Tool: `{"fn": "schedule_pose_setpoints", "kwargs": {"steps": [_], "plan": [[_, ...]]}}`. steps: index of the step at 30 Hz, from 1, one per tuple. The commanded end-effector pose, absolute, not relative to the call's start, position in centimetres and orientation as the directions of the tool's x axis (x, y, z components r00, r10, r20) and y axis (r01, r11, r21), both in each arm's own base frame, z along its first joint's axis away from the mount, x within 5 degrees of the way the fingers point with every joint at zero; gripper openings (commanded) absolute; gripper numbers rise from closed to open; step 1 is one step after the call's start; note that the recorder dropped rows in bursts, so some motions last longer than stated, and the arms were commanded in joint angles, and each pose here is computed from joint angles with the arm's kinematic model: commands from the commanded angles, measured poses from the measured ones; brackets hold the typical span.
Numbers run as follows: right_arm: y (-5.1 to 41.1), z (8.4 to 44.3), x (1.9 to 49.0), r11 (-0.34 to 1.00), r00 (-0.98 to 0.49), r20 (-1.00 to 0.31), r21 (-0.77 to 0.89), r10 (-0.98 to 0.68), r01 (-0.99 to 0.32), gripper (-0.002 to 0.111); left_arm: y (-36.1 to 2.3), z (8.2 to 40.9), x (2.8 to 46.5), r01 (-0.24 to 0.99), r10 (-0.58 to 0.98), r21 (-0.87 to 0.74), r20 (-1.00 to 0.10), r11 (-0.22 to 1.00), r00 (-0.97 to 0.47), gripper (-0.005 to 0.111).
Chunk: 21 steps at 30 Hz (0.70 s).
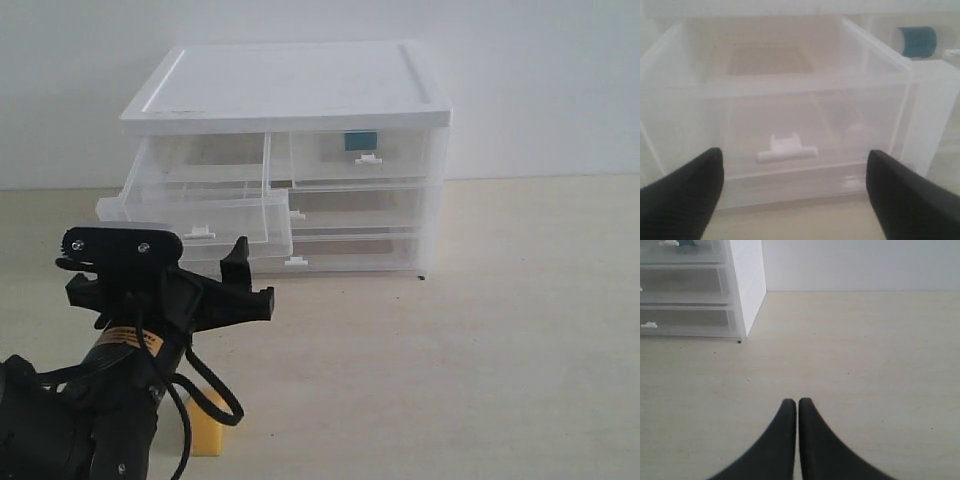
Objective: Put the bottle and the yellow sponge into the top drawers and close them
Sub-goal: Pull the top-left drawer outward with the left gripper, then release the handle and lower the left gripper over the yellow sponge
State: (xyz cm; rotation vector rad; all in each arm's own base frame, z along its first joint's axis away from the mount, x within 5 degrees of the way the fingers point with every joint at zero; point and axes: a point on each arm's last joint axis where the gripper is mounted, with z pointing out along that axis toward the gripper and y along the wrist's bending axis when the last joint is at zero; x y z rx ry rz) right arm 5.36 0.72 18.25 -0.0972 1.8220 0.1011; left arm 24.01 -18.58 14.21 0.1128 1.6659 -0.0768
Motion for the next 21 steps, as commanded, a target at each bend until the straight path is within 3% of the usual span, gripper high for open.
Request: {"fn": "schedule_pose_setpoints", "kwargs": {"steps": [1,8,15,21], "plan": [[0.7,18.3,5.3,0.993,-0.242,-0.970,0.015,-0.014,-0.119,0.000,-18.1,14.1,23.7,0.068,0.007,-0.002,-0.991,0.998,-0.132,0.076],[0.7,18.3,5.3,0.993,-0.242,-0.970,0.015,-0.014,-0.119,0.000,-19.1,14.9,22.2,0.135,0.056,0.031,-0.981,0.990,-0.187,0.076],[0.7,18.3,5.3,0.993,-0.242,-0.970,0.015,-0.014,-0.119,0.000,-18.1,16.0,19.8,0.114,0.074,0.044,-0.961,0.993,-0.266,0.076],[0.7,18.3,5.3,0.993,-0.242,-0.970,0.015,-0.014,-0.119,0.000,-18.1,16.3,18.1,0.270,0.188,0.083,-0.900,0.959,-0.393,0.076]]}}
